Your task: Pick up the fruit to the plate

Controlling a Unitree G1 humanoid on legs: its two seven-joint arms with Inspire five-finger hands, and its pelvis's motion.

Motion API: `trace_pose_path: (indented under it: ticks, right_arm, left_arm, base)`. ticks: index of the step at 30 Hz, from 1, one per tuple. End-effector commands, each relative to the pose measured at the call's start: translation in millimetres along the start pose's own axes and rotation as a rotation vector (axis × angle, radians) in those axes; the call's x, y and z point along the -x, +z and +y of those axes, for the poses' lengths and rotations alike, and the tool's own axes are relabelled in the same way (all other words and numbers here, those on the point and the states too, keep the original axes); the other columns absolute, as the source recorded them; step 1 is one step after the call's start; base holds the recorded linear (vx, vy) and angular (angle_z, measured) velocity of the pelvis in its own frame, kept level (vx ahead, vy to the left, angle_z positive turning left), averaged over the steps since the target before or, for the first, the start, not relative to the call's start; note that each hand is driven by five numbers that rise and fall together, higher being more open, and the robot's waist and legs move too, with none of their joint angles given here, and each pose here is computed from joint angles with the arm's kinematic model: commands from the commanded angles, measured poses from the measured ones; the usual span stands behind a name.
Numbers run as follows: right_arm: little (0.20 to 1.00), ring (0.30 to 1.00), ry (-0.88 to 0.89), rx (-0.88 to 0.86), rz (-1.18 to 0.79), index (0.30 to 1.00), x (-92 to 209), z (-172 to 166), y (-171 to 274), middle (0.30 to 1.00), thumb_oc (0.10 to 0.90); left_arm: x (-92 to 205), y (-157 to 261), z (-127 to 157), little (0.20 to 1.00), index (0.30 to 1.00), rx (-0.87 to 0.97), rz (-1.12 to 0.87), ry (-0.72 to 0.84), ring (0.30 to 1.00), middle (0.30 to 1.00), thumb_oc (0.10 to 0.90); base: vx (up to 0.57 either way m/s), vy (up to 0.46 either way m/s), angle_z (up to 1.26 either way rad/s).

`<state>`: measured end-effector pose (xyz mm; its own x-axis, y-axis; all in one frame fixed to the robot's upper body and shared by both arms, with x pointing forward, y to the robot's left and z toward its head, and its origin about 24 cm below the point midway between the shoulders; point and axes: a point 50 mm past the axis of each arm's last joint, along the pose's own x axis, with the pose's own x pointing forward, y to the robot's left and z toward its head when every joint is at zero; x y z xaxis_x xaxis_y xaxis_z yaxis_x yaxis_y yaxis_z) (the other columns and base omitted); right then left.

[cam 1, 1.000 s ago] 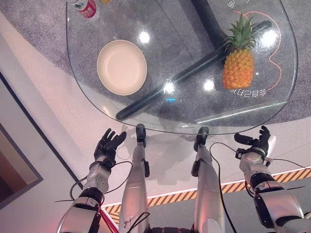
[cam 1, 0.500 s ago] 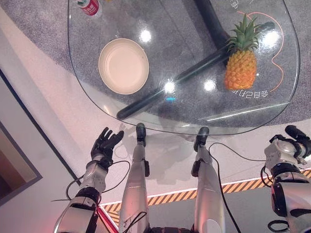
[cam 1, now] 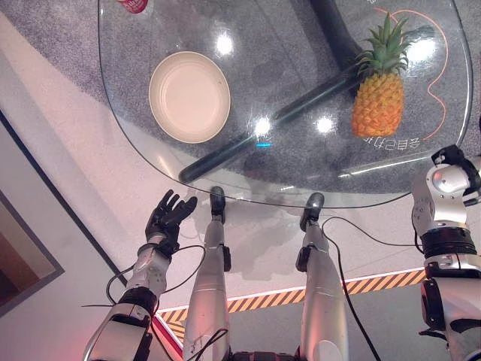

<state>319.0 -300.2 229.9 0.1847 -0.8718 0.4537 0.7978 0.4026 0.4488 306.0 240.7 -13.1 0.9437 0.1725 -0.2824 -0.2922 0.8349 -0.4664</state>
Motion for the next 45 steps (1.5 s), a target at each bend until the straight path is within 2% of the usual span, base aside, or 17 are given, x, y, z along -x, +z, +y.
trace_pose_path:
  ticks: [1,4,7,9,10,16,23,38,45]
  right_arm:
    - [0.9,0.9,-0.094,-0.009,-0.216,0.9,-24.4,-11.7,30.9,0.9,0.8]
    - [0.9,0.9,0.127,-0.023,-0.273,0.9,-2.0,8.0,43.1,0.9,0.8]
    - [0.9,0.9,0.24,-0.021,-0.253,0.9,11.6,14.4,41.9,0.9,0.8]
    - [0.9,0.9,0.249,-0.022,-0.248,0.9,12.7,15.4,42.0,0.9,0.8]
    - [0.9,0.9,0.333,-0.014,-0.213,0.9,22.5,18.2,36.5,0.9,0.8]
    - [0.9,0.9,0.467,-0.02,-0.13,0.9,38.3,20.7,25.5,0.9,0.8]
    - [0.9,0.9,0.551,-0.022,-0.108,0.9,55.9,21.2,22.3,0.9,0.8]
    - [0.9,0.9,0.677,-0.024,-0.046,0.9,73.0,24.1,16.8,0.9,0.8]
    - [0.9,0.9,0.751,-0.008,0.077,0.9,78.9,24.6,3.5,0.9,0.8]
  left_arm:
    - [11.4,-5.8,28.4,0.9,0.9,0.019,-0.01,0.092,0.9,0.9,0.8]
    - [14.2,-11.5,29.2,0.9,0.9,0.031,-0.004,0.09,0.9,0.9,0.8]
    - [16.8,-16.7,29.1,0.9,0.9,0.032,-0.001,0.086,0.9,0.9,0.8]
    - [16.3,-16.1,28.4,0.9,0.9,0.033,-0.004,0.085,0.9,0.9,0.8]
    - [19.2,-20.5,30.8,0.9,0.9,0.03,0.004,0.083,0.9,0.9,0.8]
    - [22.4,-24.0,34.3,0.9,0.9,0.032,0.003,0.083,0.9,0.9,0.8]
    - [24.5,-28.5,32.9,0.9,0.9,0.032,0.004,0.083,0.9,0.9,0.8]
    - [24.4,-30.1,32.1,0.9,0.9,0.034,0.007,0.085,0.9,0.9,0.8]
    - [24.6,-29.3,33.4,0.9,0.9,0.029,0.007,0.087,0.9,0.9,0.8]
  base:
    - [0.0,0.04,-0.01]
    - [0.01,0.031,0.0]
    - [0.0,0.005,-0.01]
    - [0.0,0.0,0.0]
    - [0.0,0.0,0.0]
    - [0.0,0.0,0.0]
    - [0.0,0.0,0.0]
    - [0.0,0.0,0.0]
    - [0.0,0.0,0.0]
